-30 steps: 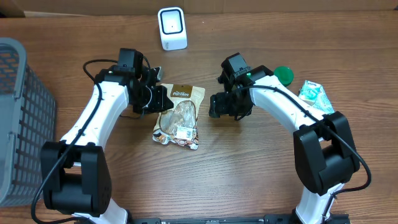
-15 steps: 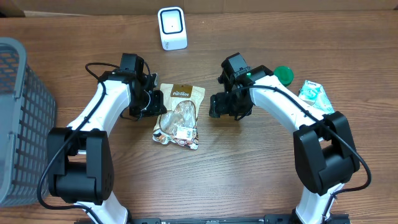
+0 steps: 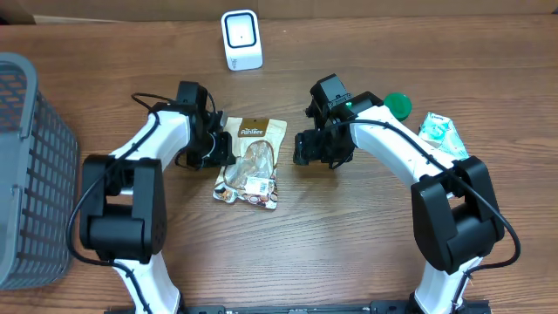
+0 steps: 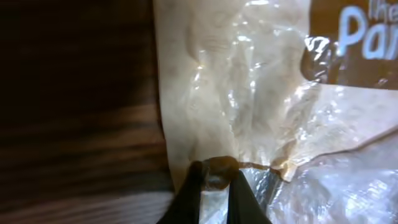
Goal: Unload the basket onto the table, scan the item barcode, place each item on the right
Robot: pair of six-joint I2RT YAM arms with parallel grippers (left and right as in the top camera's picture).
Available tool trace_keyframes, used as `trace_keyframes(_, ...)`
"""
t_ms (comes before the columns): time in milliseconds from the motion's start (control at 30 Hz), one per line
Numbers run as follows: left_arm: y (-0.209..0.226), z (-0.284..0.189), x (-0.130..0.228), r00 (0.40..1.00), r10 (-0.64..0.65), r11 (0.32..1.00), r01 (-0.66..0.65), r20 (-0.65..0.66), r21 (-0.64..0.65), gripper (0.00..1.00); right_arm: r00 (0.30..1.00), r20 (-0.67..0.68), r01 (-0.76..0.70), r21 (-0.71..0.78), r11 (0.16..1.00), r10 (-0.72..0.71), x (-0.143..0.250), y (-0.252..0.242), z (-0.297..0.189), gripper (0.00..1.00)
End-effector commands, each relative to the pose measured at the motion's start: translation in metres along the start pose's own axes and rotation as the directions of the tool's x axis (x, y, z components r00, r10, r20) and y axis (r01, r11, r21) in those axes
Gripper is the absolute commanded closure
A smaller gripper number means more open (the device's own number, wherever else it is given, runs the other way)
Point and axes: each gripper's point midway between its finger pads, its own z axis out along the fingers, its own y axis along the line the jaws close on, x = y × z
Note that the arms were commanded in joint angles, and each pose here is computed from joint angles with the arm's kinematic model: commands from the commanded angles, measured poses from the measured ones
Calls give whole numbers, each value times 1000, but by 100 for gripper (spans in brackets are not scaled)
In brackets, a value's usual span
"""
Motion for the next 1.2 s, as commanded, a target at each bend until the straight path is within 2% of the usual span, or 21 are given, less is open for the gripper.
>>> trace_keyframes(0, 15, 27, 13, 997, 1, 999, -4, -77, -36, 96, 1000, 7, 2, -21, 1000, -2, 1, 5, -6, 25)
trace_keyframes(233, 25, 54, 28, 986, -29, 999, 22, -162, -45, 96, 999, -21, 41, -147, 988, -44, 7, 26, -7, 24)
trace_keyframes(400, 26, 59, 32, 983, -35, 999, 28, -179, -42, 96, 999, -21, 26, -255, 967, -33, 10, 40, 1, 19)
trace_keyframes(633, 27, 59, 32, 983, -35, 999, 28, -178, -42, 96, 989, -49, -151, -323, 934, 143, 15, 38, 23, 17)
trace_keyframes(900, 27, 59, 31, 984, -35, 999, 28, -177, -42, 96, 925, -113, -376, -423, 825, 363, 25, 48, 49, 21)
trace_keyframes(1167, 26, 59, 31, 984, -34, 999, 27, -176, -42, 96, 922, -107, -379, -440, 814, 372, 29, 52, 56, 23)
